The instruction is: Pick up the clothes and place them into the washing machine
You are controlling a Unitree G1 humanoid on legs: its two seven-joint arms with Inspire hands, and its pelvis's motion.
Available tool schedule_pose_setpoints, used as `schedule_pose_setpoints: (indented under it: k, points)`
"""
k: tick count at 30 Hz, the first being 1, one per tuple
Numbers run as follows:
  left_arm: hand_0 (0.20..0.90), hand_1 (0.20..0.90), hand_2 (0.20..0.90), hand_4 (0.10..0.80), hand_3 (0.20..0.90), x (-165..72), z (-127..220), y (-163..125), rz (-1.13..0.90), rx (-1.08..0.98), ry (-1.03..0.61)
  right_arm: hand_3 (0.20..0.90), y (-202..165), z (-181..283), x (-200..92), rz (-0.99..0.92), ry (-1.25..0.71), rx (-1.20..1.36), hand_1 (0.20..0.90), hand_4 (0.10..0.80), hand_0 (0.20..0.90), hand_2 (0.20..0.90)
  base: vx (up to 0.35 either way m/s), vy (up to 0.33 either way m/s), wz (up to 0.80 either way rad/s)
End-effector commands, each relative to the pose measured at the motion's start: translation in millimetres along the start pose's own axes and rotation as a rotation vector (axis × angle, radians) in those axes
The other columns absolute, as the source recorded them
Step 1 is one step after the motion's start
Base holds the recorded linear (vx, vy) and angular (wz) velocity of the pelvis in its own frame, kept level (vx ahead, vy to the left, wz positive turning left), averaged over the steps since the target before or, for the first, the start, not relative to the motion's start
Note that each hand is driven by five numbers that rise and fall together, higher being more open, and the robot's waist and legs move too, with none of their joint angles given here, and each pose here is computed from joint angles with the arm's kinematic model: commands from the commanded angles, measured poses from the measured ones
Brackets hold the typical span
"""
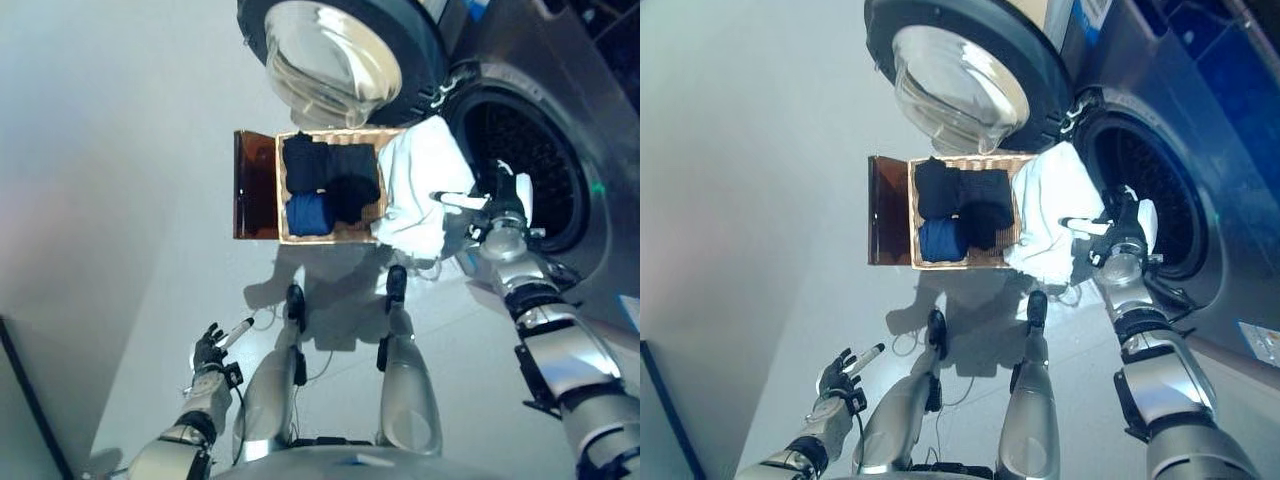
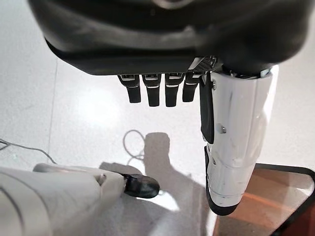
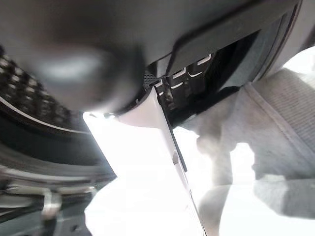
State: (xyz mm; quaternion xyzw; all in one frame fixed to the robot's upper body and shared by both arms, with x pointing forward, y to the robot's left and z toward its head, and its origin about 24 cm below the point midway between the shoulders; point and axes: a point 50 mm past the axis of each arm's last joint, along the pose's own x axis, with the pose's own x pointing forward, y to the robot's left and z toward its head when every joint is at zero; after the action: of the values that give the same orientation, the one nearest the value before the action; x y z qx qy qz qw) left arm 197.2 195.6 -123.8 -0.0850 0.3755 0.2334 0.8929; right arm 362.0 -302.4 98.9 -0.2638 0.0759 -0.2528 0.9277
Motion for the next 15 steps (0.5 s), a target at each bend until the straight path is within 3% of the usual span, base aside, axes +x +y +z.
schedule_pose_setpoints:
  k: [1,15]
  points:
    - [0.900,0.900,0.900,0.800,0.900,2,2,14,0.032,0.025,-0.027,0.900,-33,41,15,-0.083,-0.134,-0.035,0.900,0.800,0.900,0.900,0.000,0.000,0.00]
    - [0.900,0.900,0.900,0.800,0.900,5,18,9,0.022,0.044,-0.078,0.900,-2,81,13,0.013,-0.223,0.016,0.900,0.800,0.900,0.900,0.013,0.003,0.07]
